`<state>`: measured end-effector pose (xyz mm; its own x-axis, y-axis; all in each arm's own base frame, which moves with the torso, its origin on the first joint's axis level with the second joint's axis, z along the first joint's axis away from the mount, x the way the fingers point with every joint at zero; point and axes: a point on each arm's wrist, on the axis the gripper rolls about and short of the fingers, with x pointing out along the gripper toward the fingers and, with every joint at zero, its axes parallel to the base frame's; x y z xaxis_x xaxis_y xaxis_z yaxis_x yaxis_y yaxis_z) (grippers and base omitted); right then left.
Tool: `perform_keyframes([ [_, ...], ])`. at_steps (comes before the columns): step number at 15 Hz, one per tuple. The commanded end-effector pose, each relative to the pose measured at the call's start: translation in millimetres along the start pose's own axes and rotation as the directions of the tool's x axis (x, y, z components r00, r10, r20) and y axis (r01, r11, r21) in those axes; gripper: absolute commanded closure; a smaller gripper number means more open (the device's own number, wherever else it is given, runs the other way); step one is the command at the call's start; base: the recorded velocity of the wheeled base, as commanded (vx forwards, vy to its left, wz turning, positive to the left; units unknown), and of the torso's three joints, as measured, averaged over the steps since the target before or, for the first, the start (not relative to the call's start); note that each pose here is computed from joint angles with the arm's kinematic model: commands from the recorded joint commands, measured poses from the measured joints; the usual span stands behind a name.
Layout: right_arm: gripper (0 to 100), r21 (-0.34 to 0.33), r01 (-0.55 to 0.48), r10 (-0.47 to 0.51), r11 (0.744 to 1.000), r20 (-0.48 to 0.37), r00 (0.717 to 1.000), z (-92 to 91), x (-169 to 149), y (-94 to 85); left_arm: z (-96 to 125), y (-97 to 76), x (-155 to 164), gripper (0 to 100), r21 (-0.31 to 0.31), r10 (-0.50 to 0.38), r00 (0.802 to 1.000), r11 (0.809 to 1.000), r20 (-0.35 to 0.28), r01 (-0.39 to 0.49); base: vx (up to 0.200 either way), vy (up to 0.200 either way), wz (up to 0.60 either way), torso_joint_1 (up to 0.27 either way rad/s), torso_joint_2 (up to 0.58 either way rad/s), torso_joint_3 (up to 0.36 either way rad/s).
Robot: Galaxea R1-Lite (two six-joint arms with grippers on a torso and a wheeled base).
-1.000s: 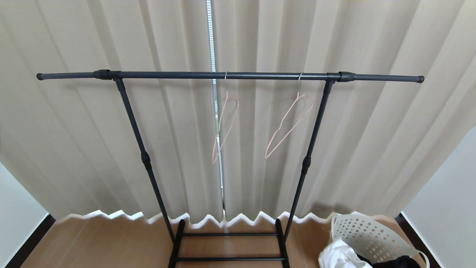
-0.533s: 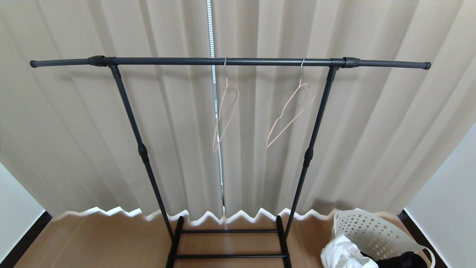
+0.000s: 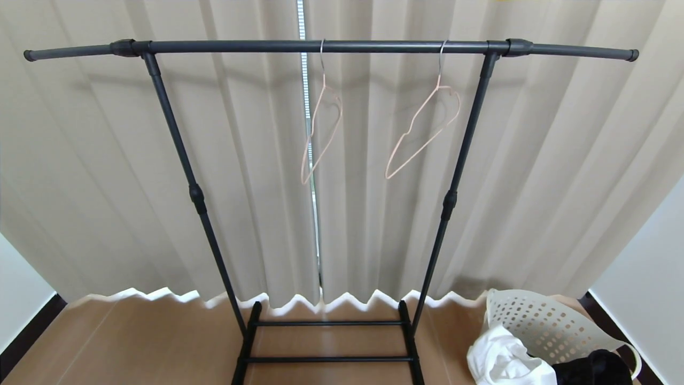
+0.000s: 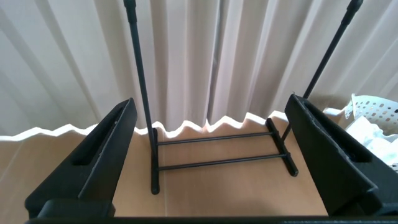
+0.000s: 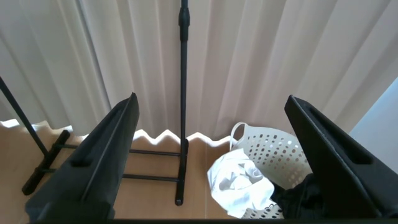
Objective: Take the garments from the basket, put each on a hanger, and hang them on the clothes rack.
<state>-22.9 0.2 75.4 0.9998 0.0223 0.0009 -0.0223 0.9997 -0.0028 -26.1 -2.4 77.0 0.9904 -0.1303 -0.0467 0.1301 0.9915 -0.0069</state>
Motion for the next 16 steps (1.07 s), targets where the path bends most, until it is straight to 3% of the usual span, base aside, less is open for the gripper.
perform_keyframes([
  [1,0,0.000,-0.001,0.001,1.000,-0.001,1.000,0.1,0.1,0.0,0.0,0.0,0.1,0,-0.002,0.000,1.000,1.000,-0.001,0.000,0.000,0.000,0.00,-0.183,0.53,0.339],
  [10,0,0.000,0.001,-0.001,1.000,-0.001,1.000,0.1,0.1,0.0,0.0,0.0,0.1,0,0.000,0.000,1.000,1.000,-0.001,0.000,0.000,0.000,0.00,-0.155,0.49,0.341],
  [16,0,-0.002,0.001,-0.001,1.000,-0.001,1.000,0.1,0.1,0.0,0.0,0.0,0.1,0,0.000,0.000,1.000,1.000,-0.001,0.000,0.000,0.000,0.00,-0.023,0.11,0.080],
])
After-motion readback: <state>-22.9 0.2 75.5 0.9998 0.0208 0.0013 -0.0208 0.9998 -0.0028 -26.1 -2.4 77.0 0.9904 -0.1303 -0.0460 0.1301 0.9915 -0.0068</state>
